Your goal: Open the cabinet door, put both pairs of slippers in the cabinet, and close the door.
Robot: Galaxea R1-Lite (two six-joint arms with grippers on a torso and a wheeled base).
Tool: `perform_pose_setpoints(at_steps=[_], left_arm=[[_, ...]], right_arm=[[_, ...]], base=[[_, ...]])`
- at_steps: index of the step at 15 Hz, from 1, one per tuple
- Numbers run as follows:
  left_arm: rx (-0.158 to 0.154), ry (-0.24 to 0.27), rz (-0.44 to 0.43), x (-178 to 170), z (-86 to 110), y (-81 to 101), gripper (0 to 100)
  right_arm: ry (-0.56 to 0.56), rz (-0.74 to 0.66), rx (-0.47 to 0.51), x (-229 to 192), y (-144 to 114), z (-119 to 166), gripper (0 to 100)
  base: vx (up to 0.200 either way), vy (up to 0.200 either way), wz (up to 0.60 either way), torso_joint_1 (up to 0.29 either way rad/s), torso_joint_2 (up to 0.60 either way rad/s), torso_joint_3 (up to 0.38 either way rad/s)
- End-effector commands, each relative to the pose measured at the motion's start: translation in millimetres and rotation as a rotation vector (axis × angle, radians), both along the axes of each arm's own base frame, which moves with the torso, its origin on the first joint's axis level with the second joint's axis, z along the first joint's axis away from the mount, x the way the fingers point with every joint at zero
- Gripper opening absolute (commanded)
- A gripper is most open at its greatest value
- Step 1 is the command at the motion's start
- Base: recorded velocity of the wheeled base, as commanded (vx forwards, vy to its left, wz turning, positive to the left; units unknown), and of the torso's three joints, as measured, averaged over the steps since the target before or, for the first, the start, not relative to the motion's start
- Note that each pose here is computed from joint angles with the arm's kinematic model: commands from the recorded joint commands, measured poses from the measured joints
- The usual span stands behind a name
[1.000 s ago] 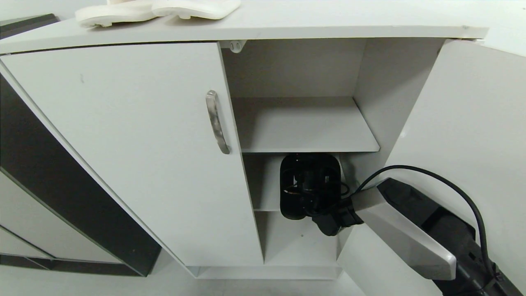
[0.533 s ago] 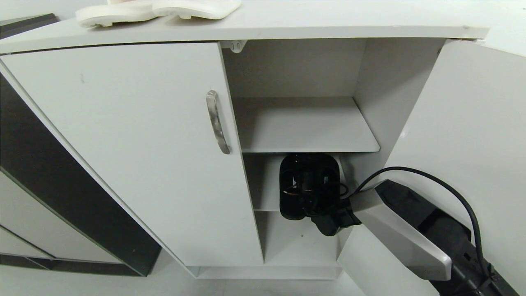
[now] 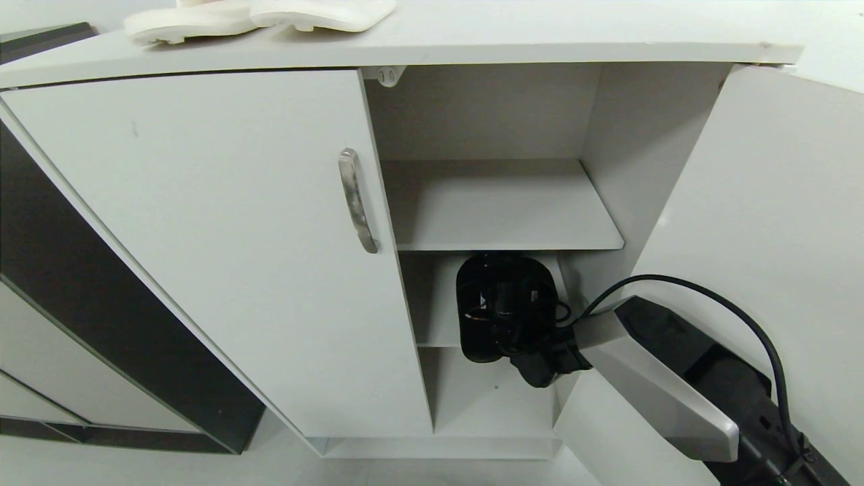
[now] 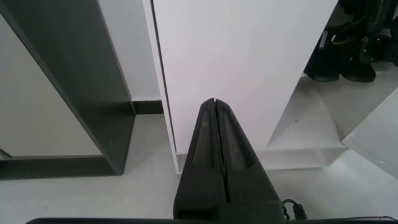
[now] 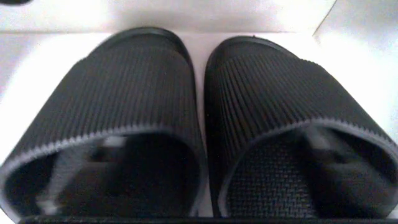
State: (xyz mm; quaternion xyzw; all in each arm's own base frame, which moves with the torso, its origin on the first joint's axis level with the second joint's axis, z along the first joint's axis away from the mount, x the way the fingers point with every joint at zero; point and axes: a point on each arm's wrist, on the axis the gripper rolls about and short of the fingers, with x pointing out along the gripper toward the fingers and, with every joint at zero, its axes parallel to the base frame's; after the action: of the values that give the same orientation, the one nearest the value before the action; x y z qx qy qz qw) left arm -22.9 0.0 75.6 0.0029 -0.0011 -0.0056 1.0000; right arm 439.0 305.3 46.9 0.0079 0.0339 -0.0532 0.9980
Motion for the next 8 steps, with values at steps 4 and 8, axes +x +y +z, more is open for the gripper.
perform_pose_setpoints(at_steps=[4,8], left_arm=[[0.000,0.001,0.001,0,0.0,0.0,0],[0.002,0.001,-0.004,0,0.0,-0.1,0]], right_arm=[[0.016,0.011,-0.014,-15,-2,1,100],[0.012,0.051,-0.013,-55,-5,21,100]], base=[[0.000,0.000,0.00,0.000,0.00,0.000],[0.000,0.000,0.00,0.000,0.00,0.000]])
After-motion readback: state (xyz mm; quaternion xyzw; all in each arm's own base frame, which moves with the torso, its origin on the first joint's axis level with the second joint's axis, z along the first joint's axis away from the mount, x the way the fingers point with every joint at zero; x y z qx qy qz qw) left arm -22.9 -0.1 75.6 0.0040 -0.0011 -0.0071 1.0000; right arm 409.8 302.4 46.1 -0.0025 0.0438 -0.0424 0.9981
